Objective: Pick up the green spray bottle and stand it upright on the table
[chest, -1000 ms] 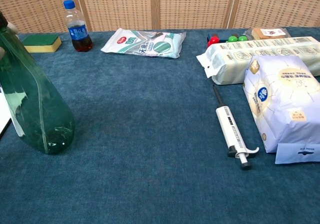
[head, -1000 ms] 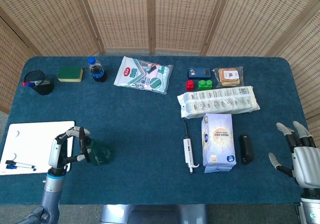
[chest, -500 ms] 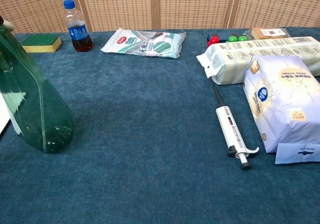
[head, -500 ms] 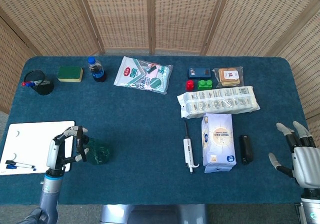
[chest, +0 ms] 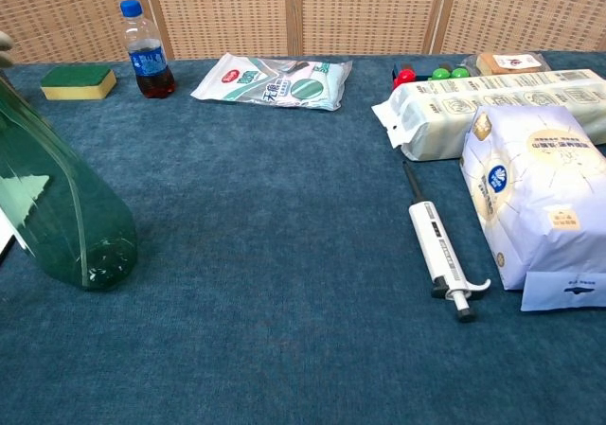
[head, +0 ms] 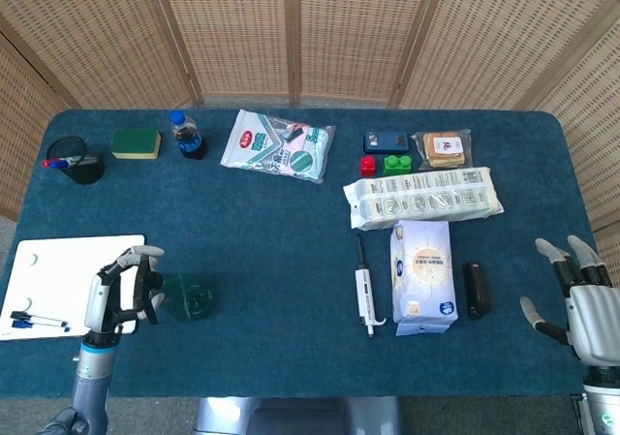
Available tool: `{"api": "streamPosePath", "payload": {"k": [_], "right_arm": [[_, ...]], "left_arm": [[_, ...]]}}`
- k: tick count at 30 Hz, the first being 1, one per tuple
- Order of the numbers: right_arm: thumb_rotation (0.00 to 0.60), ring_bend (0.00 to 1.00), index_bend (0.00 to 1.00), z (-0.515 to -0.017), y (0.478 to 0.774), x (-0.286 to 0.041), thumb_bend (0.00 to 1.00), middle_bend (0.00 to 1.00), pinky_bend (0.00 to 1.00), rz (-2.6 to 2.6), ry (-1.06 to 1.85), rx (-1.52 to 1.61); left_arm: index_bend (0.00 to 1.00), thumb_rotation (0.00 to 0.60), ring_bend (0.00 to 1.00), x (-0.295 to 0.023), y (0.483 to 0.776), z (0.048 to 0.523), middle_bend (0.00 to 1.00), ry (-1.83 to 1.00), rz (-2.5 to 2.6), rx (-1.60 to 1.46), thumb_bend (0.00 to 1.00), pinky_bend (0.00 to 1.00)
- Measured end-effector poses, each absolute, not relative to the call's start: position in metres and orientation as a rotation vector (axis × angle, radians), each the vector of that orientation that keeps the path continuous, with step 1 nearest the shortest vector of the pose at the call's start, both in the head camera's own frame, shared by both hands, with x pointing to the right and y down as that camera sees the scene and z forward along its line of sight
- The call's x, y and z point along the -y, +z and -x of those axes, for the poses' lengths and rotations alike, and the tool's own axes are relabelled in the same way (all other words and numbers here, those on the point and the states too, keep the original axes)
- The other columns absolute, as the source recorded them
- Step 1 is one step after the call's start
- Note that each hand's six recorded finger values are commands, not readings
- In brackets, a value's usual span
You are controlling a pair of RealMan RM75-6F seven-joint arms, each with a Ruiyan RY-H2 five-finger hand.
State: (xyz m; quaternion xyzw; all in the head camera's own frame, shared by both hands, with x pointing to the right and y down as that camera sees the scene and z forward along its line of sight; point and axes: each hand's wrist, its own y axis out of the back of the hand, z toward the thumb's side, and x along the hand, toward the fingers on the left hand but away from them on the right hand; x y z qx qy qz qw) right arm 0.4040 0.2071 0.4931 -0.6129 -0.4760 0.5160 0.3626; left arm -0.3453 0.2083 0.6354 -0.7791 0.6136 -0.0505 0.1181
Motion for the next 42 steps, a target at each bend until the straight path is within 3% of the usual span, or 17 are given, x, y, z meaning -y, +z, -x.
{"api": "streamPosePath", "payload": {"k": [17, 42], "right_arm": [[0.600, 0.06, 0.13, -0.402, 0.493, -0.207, 0.35, 0.26, 0.13, 1.583, 1.326, 1.222], [0.600, 0.06, 0.13, -0.401, 0.498, -0.205, 0.35, 0.26, 0.14, 1.600, 1.348, 1.197]], "left_arm": [[0.32, 0.393, 0.29, -0.211, 0.632, 0.354, 0.32, -0.173, 2.268, -1.804, 0.28, 0.56], [0.31, 0.380, 0.27, -0.217, 0.598, 0.401, 0.30, -0.391, 2.193, -1.761, 0.28, 0.54]]}}
